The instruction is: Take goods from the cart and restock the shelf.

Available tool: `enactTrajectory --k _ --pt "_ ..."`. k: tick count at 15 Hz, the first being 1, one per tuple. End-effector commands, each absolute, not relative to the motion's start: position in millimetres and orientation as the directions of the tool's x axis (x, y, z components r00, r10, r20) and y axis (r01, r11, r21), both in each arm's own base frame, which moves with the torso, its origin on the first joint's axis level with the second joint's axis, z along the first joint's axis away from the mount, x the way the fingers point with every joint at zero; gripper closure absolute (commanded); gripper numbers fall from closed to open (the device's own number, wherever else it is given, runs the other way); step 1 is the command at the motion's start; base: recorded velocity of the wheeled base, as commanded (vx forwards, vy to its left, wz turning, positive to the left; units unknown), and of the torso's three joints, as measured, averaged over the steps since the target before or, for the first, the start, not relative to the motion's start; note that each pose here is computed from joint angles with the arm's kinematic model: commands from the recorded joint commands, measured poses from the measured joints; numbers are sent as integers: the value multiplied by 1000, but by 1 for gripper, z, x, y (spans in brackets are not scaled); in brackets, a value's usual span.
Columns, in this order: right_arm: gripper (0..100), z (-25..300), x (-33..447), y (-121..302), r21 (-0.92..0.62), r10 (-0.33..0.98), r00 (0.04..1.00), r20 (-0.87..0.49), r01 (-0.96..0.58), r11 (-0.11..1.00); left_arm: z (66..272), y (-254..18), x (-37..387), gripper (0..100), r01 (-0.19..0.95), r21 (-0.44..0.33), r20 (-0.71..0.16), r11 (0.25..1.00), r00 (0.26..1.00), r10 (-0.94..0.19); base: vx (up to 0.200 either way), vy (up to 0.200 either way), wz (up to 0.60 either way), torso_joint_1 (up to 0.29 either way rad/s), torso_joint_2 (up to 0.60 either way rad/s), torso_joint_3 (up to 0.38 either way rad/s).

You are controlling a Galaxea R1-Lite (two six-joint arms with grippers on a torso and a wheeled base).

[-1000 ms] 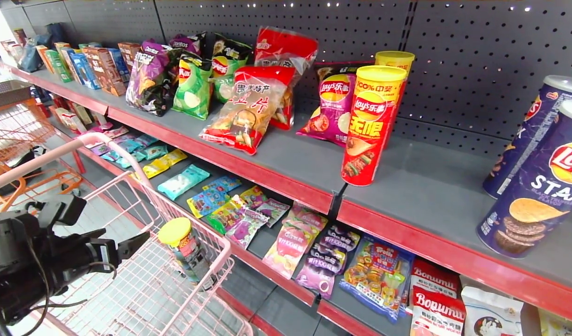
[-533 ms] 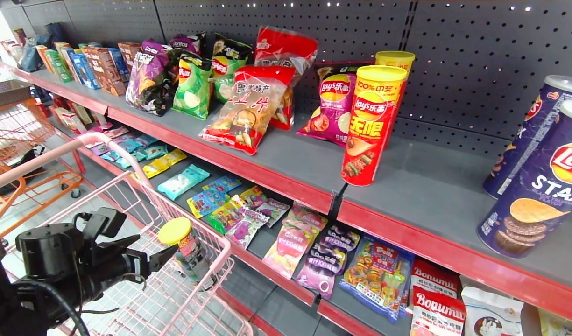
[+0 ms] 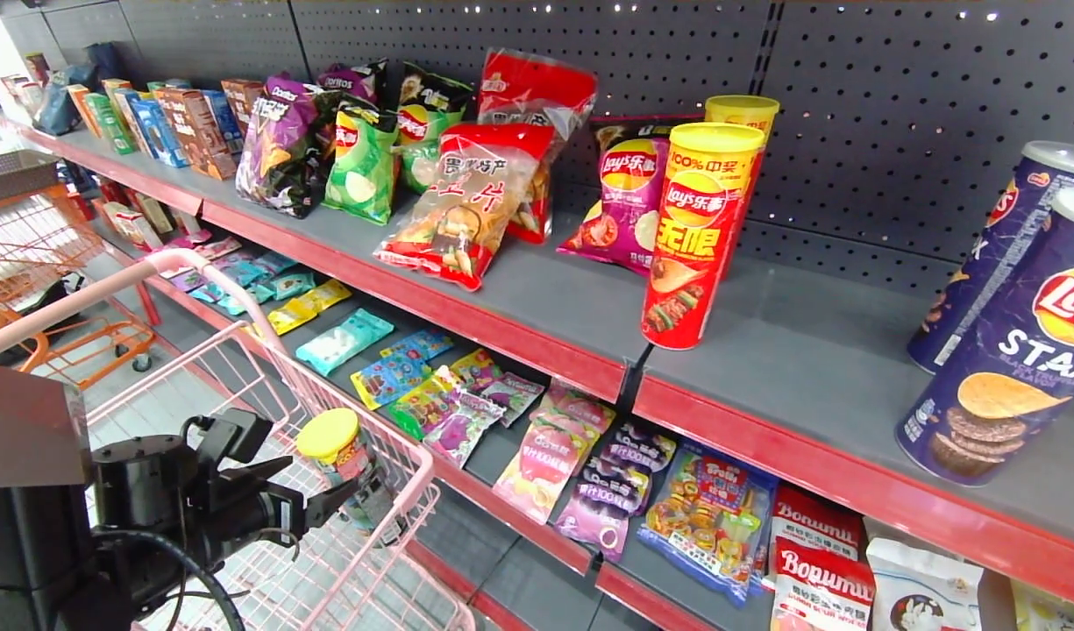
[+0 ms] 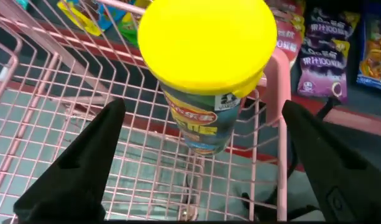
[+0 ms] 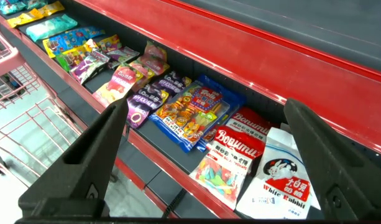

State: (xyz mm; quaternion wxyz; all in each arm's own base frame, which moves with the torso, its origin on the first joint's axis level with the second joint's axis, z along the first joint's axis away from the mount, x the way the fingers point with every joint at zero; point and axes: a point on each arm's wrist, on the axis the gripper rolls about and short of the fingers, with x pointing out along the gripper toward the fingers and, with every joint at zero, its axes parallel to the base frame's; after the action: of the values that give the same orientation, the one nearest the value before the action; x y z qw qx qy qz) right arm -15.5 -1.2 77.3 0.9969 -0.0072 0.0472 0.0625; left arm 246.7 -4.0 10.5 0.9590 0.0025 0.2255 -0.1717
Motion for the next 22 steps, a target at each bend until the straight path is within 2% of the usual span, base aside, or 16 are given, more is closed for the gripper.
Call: enactTrajectory --k 1,6,8,16,17,22 --pt "0 77 -15 -1 -9 125 987 -96 -126 992 6 -4 251 0 333 -75 -436 940 837 -331 0 0 0 0 0 0" --pt "0 77 -15 -1 -9 125 987 -96 -126 992 6 -4 265 0 339 -54 -401 939 854 -331 0 0 0 0 0 0" --pt "0 77 -15 -1 -9 125 987 -96 -126 992 2 -4 270 0 355 -20 -403 935 853 -332 0 0 0 0 0 0" --pt "0 77 -15 -1 -9 125 987 -96 -126 992 -6 -3 279 0 362 6 -406 932 853 -328 0 0 0 0 0 0" --pt "0 77 -15 -1 -9 125 987 -96 -126 992 -8 -5 281 100 366 9 -407 931 851 -331 0 0 0 0 0 0" --pt "0 77 -15 -1 -9 125 987 -96 -126 992 -8 -5 281 100 367 10 -408 930 851 -332 0 0 0 0 0 0"
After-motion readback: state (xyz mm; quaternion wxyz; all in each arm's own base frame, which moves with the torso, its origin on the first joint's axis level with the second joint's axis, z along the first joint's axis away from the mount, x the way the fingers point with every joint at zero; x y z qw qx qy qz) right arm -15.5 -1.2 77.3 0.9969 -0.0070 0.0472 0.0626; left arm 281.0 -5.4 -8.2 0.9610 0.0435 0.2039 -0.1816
